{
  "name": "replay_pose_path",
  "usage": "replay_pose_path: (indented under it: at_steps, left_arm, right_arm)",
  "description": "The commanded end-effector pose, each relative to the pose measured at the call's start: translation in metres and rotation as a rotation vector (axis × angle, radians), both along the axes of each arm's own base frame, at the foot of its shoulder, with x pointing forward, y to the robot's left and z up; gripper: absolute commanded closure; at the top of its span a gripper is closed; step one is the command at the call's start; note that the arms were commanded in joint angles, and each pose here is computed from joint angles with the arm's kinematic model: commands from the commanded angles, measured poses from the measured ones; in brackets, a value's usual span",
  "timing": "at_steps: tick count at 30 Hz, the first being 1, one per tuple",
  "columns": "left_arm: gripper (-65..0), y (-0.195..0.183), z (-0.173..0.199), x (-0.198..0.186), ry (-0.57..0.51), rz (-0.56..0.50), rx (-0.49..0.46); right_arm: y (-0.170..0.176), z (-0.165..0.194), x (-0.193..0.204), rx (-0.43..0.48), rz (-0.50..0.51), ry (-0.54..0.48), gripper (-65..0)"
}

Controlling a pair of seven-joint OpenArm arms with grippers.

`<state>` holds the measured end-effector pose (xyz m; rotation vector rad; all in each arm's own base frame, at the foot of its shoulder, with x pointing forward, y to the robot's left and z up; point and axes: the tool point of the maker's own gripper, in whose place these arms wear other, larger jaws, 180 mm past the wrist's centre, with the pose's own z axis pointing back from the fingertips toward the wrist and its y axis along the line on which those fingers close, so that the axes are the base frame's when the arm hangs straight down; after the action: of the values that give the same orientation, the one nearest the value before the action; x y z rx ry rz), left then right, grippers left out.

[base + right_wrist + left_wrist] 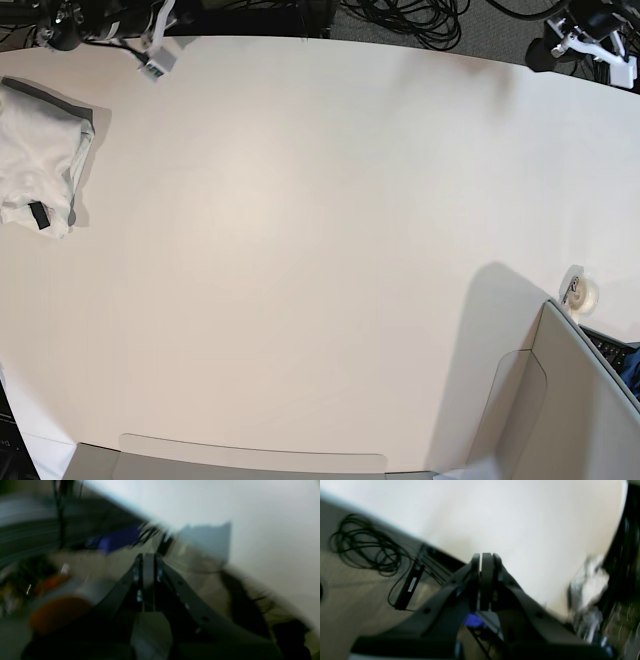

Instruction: Layout the t-shirt on the table in an organized manner, then fold the t-shirt properly

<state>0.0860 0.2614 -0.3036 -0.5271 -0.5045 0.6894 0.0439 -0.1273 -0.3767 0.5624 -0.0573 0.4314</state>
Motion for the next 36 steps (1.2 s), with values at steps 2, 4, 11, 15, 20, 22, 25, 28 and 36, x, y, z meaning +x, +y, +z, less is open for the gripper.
replay_pose_path:
  at_steps: [2,4,11,15,20,22,25,28,36]
  left_arm:
    - [0.0,0.006,0.004,-0.021,0.038,0.038,0.006]
    - [0.0,0.008,0.001,-0.035,0.076,0.071,0.003]
    - [0.0,0.010,-0.027,-0.080,0.203,0.206,-0.086]
    - [0.0,0.016,-0.077,-0.131,0.401,0.287,-0.080]
    - [0.0,-0.006,-0.147,-0.188,0.620,0.411,-0.206]
    - [0.0,-0.022,-0.179,-0.204,0.682,0.483,-0.257]
    - [0.0,-0.036,-0.220,-0.225,0.767,0.560,-0.249]
    - [0.0,-0.051,-0.253,-0.230,0.813,0.596,-0.225]
    - [0.0,-0.097,-0.316,-0.212,0.847,0.369,-0.006]
  right_arm:
    - [0.015,-0.004,-0.029,0.007,0.100,0.062,0.0]
    - [0.024,-0.011,-0.055,-0.018,0.214,0.101,0.0]
    - [0.021,-0.040,-0.112,-0.237,0.605,0.085,0.0]
    - [-0.009,-0.069,-0.115,-0.423,0.729,0.072,0.0]
    - [-0.035,-0.114,-0.127,-0.483,0.795,0.138,0.0]
    - [-0.049,-0.136,-0.135,-0.501,0.843,0.181,0.0]
    - [-0.054,-0.167,-0.146,-0.490,0.901,0.211,0.0]
    - [-0.059,-0.193,-0.157,-0.490,0.921,0.255,0.0]
    - [-0.025,-0.254,-0.173,-0.319,0.617,0.181,0.0]
